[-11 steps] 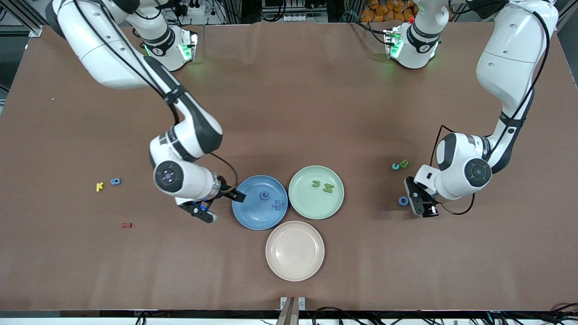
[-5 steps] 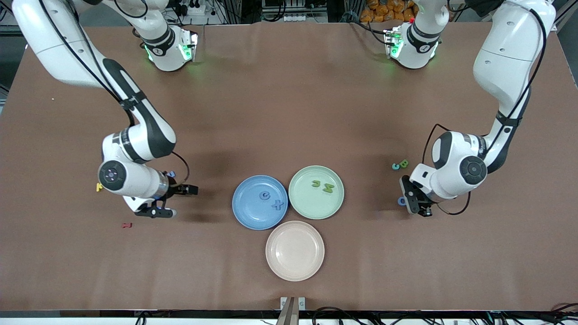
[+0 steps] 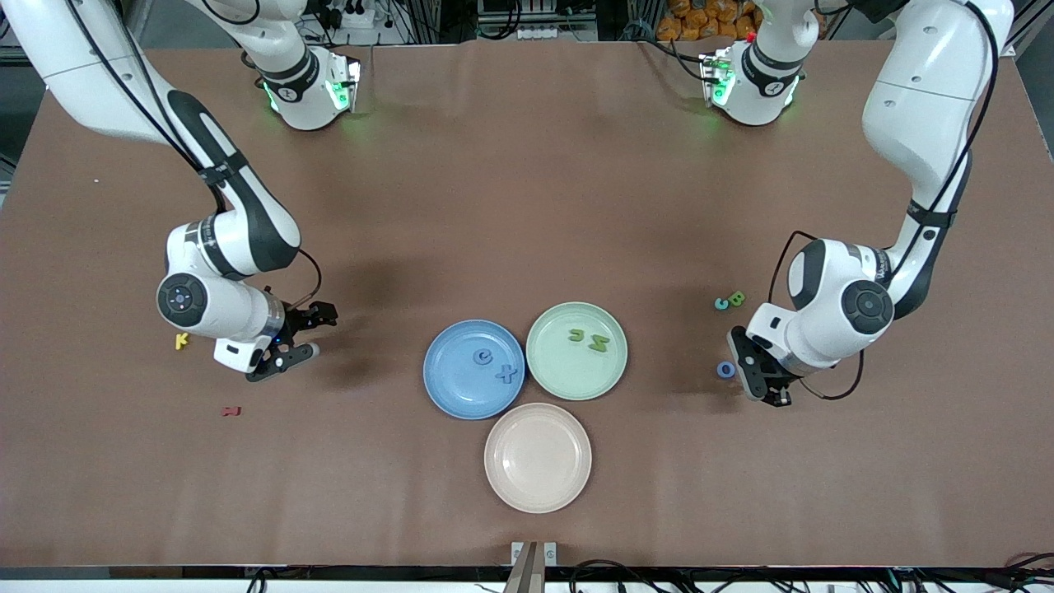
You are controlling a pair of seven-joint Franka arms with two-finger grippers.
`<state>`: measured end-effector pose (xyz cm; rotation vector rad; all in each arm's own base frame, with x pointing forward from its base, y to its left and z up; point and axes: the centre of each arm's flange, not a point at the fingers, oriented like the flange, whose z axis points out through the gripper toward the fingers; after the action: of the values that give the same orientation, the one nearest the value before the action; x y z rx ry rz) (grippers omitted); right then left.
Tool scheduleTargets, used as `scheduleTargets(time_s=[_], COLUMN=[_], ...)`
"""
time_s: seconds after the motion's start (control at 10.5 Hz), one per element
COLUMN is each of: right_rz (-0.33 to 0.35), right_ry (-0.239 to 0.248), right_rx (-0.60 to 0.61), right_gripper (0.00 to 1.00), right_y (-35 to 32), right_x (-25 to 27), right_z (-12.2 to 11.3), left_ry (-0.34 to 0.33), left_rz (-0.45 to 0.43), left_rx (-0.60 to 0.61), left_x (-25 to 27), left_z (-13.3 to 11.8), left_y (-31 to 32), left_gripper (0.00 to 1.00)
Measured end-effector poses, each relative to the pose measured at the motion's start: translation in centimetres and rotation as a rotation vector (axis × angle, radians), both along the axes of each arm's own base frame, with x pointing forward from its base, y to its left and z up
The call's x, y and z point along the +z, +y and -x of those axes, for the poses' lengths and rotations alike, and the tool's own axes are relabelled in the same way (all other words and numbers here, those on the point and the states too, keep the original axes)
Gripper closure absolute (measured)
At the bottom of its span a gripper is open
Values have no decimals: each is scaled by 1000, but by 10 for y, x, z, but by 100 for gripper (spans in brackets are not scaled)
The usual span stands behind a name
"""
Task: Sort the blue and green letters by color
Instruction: 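Place green p in the green plate while the right gripper grasps m, then carry blue m into the blue plate while the left gripper reaches B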
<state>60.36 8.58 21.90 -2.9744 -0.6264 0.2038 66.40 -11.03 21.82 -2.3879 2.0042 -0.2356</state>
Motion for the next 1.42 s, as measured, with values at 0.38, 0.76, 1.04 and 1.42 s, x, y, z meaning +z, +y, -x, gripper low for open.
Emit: scheduleTargets(time_s=[0.38, 0.76, 1.04, 1.42], right_rz=[30, 5, 10, 9], right_ry=[-78, -107, -108, -139], right_rx=[129, 155, 184, 206], right_gripper=[0, 0, 0, 0], right_y=[5, -14, -23, -38], right_x=[-4, -33, -39, -63], right_z=[32, 61, 62, 61], left_ry=[-5, 68, 124, 148], left_rz=[89, 171, 188, 166], left_rx=[157, 481, 650, 818], left_x=[29, 35, 28, 10], left_z=[2, 36, 69, 95], left_y=[-61, -169, -235, -276], left_gripper=[73, 73, 73, 73])
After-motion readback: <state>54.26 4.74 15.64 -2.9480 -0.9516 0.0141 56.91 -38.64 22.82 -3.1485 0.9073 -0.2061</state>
